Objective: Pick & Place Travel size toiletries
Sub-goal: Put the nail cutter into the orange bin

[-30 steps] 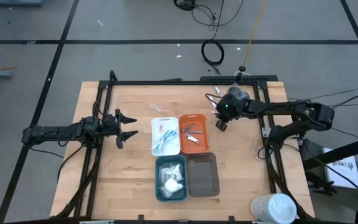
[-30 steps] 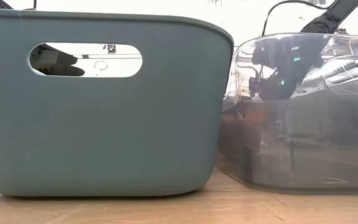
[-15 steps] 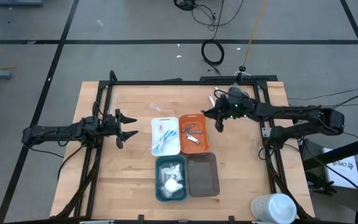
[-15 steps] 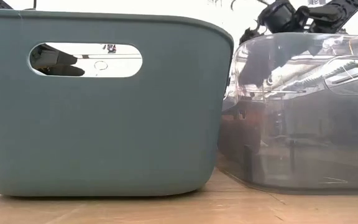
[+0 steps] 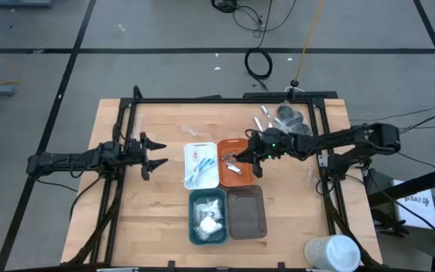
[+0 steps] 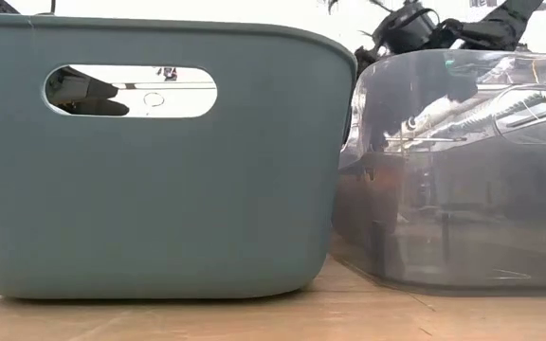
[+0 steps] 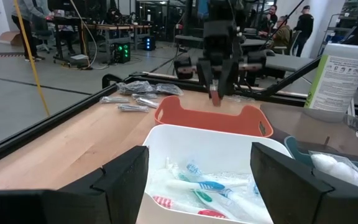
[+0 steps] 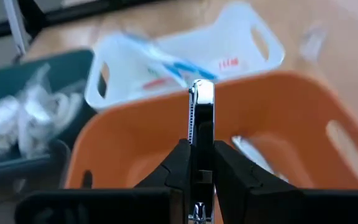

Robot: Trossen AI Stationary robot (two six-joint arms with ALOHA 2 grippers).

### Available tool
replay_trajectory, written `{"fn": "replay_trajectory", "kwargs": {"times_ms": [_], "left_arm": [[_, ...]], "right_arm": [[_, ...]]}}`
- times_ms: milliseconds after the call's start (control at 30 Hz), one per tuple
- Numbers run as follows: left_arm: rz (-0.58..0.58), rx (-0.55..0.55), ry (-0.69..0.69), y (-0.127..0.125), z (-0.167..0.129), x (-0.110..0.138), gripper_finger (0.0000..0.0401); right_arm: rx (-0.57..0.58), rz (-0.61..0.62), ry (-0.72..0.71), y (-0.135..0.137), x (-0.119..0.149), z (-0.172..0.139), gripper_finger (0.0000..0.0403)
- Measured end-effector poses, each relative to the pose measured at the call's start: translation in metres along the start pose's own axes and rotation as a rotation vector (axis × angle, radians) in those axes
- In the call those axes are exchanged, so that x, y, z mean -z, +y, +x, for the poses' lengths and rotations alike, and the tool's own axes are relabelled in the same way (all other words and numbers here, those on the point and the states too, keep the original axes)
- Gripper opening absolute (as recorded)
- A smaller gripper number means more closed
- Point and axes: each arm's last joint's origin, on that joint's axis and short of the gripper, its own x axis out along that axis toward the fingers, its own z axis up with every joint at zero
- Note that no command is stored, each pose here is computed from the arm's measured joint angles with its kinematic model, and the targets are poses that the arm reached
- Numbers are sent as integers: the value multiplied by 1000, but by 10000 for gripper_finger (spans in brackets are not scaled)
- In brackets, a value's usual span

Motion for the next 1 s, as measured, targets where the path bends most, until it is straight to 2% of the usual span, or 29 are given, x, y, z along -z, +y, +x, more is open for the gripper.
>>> {"fn": "replay_trajectory", "kwargs": {"times_ms": [267, 567, 1000], "left_arm": [[0, 0, 0, 0, 0, 0, 273], [1, 0, 2, 0, 0, 0, 274], [0, 0, 0, 0, 0, 0, 273]], "right_arm": [[19, -7, 145, -10, 7, 30, 36], [69, 30, 203, -30, 19, 46, 38], [63, 18, 140, -30, 12, 46, 127]]}}
